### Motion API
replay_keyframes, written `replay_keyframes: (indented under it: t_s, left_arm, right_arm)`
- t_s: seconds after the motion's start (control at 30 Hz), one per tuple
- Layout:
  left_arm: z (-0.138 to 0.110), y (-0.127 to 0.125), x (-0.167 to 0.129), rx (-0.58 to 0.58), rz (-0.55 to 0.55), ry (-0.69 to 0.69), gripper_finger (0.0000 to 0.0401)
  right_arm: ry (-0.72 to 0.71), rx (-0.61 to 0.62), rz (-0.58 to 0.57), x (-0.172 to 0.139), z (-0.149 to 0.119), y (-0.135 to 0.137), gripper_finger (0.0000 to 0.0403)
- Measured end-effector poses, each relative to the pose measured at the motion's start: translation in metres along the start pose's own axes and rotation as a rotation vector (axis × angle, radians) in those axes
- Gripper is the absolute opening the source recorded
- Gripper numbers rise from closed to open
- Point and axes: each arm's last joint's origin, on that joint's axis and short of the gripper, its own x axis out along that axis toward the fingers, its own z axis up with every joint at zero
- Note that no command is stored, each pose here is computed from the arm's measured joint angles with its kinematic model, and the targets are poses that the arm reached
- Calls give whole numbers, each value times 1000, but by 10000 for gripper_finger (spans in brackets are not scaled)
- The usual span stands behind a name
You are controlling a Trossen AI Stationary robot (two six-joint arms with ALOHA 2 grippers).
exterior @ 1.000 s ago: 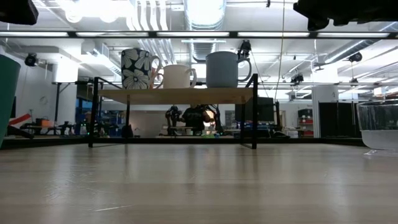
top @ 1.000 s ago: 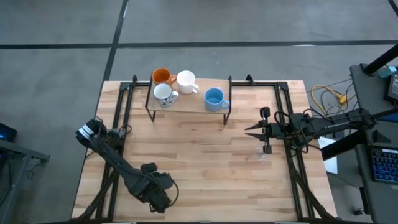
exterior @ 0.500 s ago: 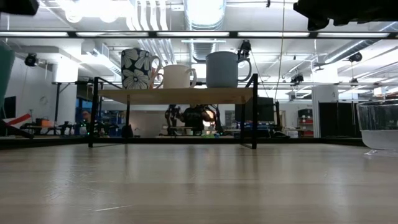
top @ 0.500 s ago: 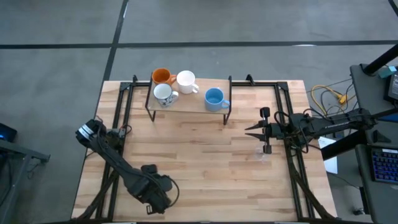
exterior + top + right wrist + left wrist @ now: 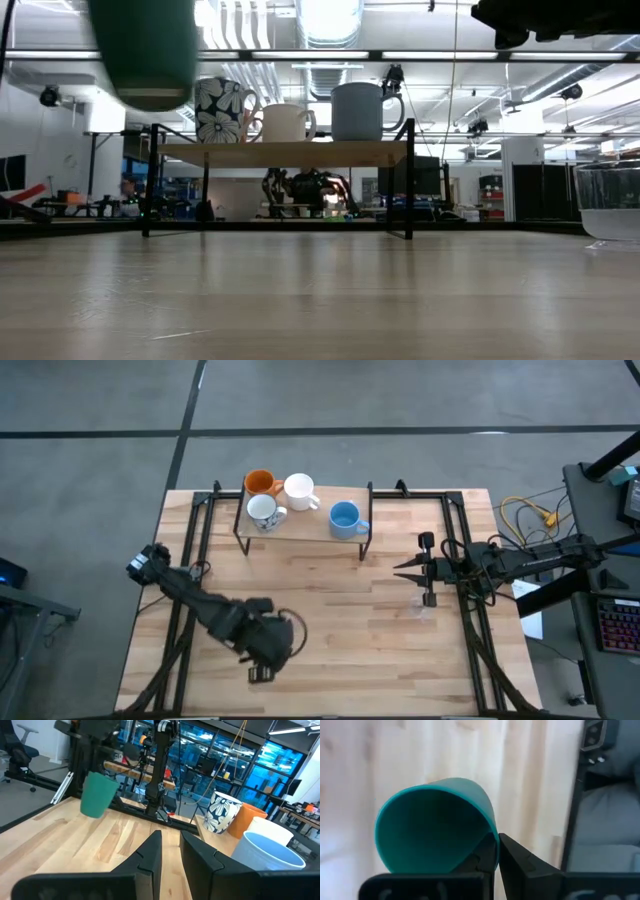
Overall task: Stack small to large cups/mugs on shelf
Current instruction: Put the green cup on the shelf
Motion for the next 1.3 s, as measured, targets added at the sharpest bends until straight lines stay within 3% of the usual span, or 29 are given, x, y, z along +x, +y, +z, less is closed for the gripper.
replay_keyframes:
  t_s: [0.43,0.87,1.3]
  left_arm:
    - [49,79,-16,179,119,-74,0]
    - [62,123,-30,381,452,-78,0]
    - [71,167,-32,379,503,-24,0]
  right_arm:
    - [0,-7,0,0,0,0,63]
    - [6,0,2,0,-1,0,63]
    - [28,9,10,0,-3,1,63]
